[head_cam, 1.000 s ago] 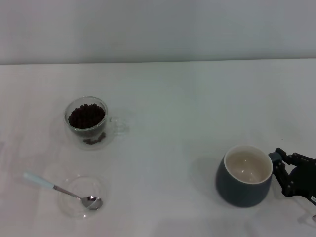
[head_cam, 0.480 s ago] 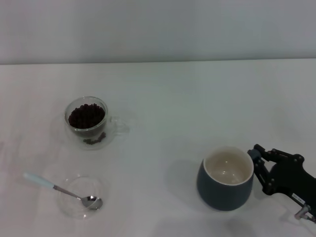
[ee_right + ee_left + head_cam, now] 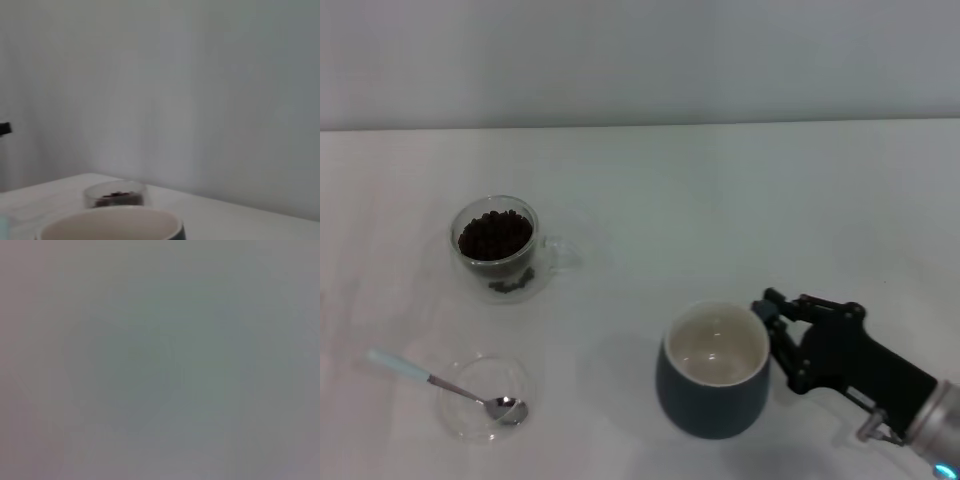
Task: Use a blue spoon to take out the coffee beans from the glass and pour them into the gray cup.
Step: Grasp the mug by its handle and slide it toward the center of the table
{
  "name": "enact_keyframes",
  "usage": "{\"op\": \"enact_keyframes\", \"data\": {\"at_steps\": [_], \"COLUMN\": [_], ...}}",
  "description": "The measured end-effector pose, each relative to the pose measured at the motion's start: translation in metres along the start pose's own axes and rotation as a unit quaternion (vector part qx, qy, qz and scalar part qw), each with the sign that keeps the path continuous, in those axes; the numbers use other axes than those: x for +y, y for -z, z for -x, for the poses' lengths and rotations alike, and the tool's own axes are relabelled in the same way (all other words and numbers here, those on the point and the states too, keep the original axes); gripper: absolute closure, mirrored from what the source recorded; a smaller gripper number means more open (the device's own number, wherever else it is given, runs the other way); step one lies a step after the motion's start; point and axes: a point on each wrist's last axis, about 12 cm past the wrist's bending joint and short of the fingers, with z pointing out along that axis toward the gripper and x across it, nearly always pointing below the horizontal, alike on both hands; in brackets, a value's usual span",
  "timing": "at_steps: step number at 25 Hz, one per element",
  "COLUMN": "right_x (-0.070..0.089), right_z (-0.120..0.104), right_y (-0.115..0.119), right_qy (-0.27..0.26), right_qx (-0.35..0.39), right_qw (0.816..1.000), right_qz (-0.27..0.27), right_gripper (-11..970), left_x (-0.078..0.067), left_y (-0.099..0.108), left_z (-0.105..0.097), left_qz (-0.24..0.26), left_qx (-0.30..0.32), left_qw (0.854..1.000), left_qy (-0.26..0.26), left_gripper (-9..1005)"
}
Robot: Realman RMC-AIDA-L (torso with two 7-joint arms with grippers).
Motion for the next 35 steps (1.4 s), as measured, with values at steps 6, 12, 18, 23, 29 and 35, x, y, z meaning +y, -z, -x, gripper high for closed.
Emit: {"op": "enact_keyframes", "data": {"at_steps": [6,12,18,23,29,35], "right_x": [0.014,0.023,0.024,0.026,0.026,0.026], "right_z": [0.003,0.006,0.006,0.005,0.001,0.000], "right_y": [-0.023,-0.032,-0.034,-0.034,-0.035,-0.035], "right_qy": [0.020,0.040,0.069,0.094,0.100,0.103], "right_qx": [0.011,0.007,0.009,0.010,0.025,0.028], "right_qw": [0.999,0.998,0.996,0.994,0.993,0.993], "right_qz": [0.031,0.049,0.051,0.056,0.059,0.059], "right_gripper": [795,795,795,796,795,786], "left_x": [0.000,0.000,0.001,0.002,0.002,0.000], "left_y": [0.001,0.003,0.009,0.015,0.017,0.018], "left_z": [0.000,-0.001,-0.001,-0.001,-0.001,-0.001], "left_qz": [0.000,0.002,0.004,0.006,0.002,-0.003], "left_qx": [0.001,0.004,0.002,0.000,0.000,0.001], "left_qw": [1.000,1.000,1.000,1.000,1.000,1.000], "left_qy": [0.000,-0.001,-0.001,-0.001,-0.001,-0.001], "left_gripper": [103,104,104,103,103,103]}}
